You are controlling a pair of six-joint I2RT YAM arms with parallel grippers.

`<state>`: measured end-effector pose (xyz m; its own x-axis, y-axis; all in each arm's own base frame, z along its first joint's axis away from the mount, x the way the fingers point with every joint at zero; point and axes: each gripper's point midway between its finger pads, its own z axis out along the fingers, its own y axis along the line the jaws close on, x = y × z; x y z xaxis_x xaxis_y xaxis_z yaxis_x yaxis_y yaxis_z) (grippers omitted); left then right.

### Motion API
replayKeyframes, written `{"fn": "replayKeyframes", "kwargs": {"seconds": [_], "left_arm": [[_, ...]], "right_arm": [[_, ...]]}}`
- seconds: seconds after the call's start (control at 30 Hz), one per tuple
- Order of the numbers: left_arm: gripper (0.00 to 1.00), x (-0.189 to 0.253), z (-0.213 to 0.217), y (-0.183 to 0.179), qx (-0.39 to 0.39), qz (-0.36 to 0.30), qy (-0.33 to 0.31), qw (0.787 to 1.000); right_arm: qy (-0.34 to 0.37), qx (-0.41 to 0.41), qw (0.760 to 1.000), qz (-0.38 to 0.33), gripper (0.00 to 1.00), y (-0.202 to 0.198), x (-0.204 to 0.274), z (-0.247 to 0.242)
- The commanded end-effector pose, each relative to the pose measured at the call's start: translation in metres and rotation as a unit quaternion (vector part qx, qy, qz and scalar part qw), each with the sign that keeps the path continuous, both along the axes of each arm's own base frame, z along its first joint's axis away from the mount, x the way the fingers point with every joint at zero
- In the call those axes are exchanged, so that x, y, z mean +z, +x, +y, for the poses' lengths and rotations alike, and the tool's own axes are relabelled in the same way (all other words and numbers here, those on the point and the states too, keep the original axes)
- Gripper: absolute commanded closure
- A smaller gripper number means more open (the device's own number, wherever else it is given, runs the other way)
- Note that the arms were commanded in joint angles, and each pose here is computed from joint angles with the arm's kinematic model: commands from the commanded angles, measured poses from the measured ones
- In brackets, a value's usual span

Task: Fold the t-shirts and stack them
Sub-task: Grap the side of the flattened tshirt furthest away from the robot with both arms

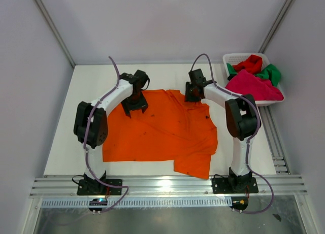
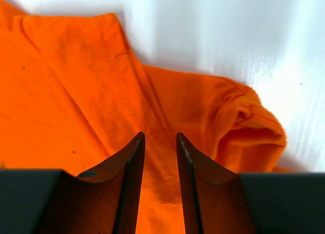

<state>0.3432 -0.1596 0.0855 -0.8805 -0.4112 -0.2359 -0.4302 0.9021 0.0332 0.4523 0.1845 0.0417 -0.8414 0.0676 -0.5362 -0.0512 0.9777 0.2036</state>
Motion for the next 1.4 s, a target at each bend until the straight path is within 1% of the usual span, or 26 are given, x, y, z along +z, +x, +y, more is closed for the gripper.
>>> {"fn": "replayKeyframes", "kwargs": {"seconds": [0.0, 0.43, 0.47, 0.6, 0.97, 1.03, 1.07, 1.1, 1.17, 1.23, 1.37], "left_arm": [[0.3, 0.008, -0.004, 0.009, 0.007, -0.02, -0.01, 1.0], [0.3, 0.009, -0.008, 0.014, 0.009, -0.023, -0.013, 1.0], [0.3, 0.008, -0.008, 0.014, 0.009, -0.023, -0.014, 1.0], [0.3, 0.006, -0.011, 0.015, 0.009, -0.021, -0.017, 1.0], [0.31, 0.004, -0.014, 0.018, 0.009, -0.022, -0.018, 1.0], [0.33, 0.003, -0.015, 0.019, 0.008, -0.023, -0.021, 0.999], [0.37, 0.003, -0.016, 0.02, 0.007, -0.023, -0.022, 0.999], [0.41, 0.003, -0.017, 0.02, 0.004, -0.024, -0.023, 0.999], [0.49, 0.003, -0.018, 0.021, 0.002, -0.026, -0.026, 0.999], [0.49, 0.004, -0.018, 0.022, 0.002, -0.026, -0.026, 0.999], [0.45, 0.003, -0.016, 0.021, 0.003, -0.023, -0.02, 1.0]], "right_arm": [[-0.014, -0.02, 0.999, -0.024, 0.64, 0.005, 0.022, -0.016], [0.0, -0.014, 1.0, -0.012, 0.64, -0.003, 0.019, -0.013], [0.014, -0.006, 1.0, -0.008, 0.64, -0.005, 0.02, -0.008], [0.022, -0.002, 1.0, -0.002, 0.64, -0.009, 0.02, -0.005], [0.029, 0.004, 1.0, 0.003, 0.64, -0.012, 0.021, -0.003], [0.03, 0.007, 1.0, 0.002, 0.67, -0.012, 0.022, -0.002], [0.03, 0.009, 1.0, 0.001, 0.69, -0.012, 0.021, -0.002], [0.031, 0.011, 0.999, 0.001, 0.79, -0.013, 0.022, -0.002], [0.033, 0.014, 0.999, 0.002, 0.88, -0.013, 0.021, 0.0], [0.037, 0.022, 0.999, 0.003, 0.93, -0.014, 0.02, 0.002], [0.039, 0.027, 0.999, 0.002, 0.96, -0.014, 0.021, 0.003]]}}
